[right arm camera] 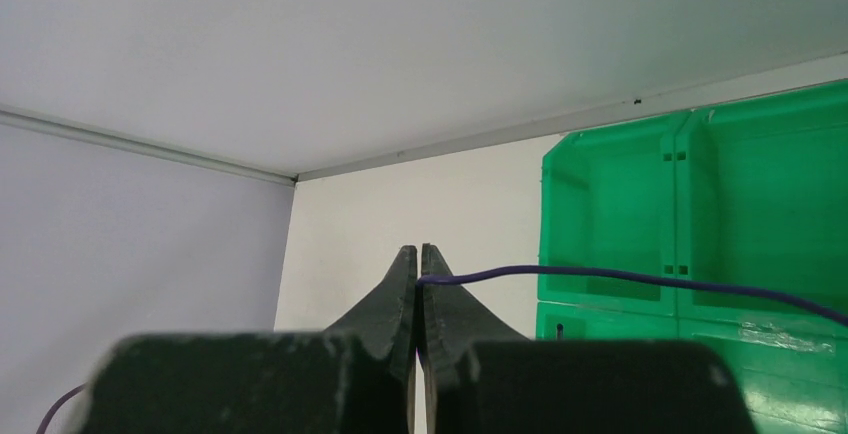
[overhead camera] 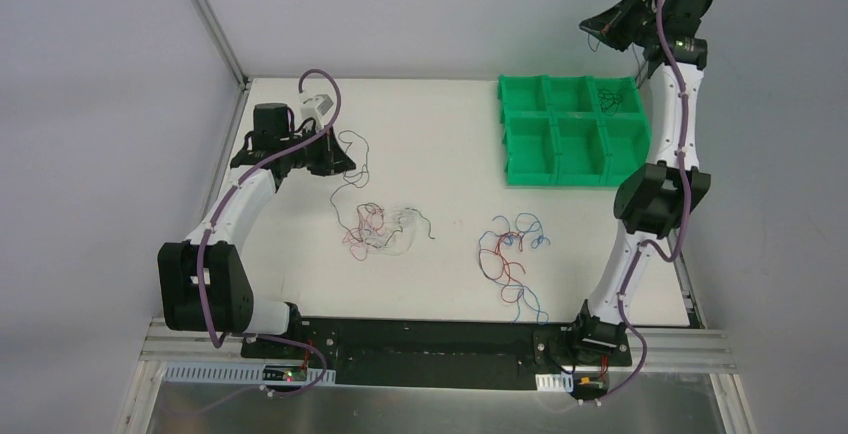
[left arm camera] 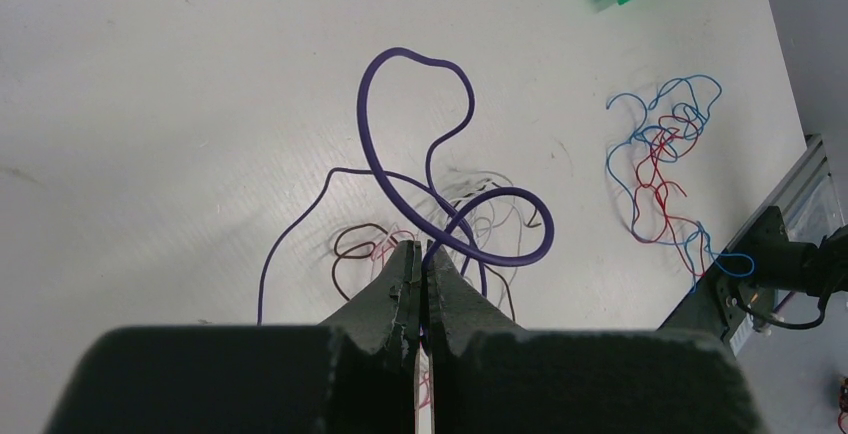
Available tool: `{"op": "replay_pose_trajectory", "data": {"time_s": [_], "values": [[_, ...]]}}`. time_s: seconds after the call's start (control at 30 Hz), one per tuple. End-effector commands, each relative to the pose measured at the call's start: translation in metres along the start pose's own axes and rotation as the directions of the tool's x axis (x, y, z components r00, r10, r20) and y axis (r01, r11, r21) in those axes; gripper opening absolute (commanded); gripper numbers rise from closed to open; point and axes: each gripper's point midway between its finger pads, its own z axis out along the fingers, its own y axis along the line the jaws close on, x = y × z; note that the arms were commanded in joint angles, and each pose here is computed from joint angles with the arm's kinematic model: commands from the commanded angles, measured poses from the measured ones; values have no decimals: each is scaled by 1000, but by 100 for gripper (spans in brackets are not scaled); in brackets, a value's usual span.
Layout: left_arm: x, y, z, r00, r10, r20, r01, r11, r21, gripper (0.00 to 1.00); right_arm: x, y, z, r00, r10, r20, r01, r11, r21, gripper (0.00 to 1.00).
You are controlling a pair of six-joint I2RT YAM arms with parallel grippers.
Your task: Untangle the cables
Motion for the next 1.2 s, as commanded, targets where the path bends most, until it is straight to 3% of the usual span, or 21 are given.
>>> {"op": "replay_pose_trajectory", "data": {"time_s": [0.0,0.37,0.67,0.87,1.0,1.17], "values": [[-1,-3,-2,1000,21,-6,-21,1000,12,0,-3,15,20,1000,-16,-8,15,995,-98,0],[9,-3,-8,998,12,-55,-12,1000,1,0,13,-11,82,999,-34,15,35,993,-115,0],[11,1,-9,997,4,-79,-4,1000,-11,0,19,-20,108,997,-63,48,68,991,-118,0],[10,5,-6,996,-17,-90,16,1000,-19,0,45,-54,110,1000,22,-19,-22,999,-28,1],[10,6,-3,995,-38,-96,36,999,-19,0,60,-73,104,992,119,-49,-117,993,34,6],[10,6,-2,994,-56,-98,54,998,-21,0,76,-96,99,971,230,-69,-220,966,134,24]]}}
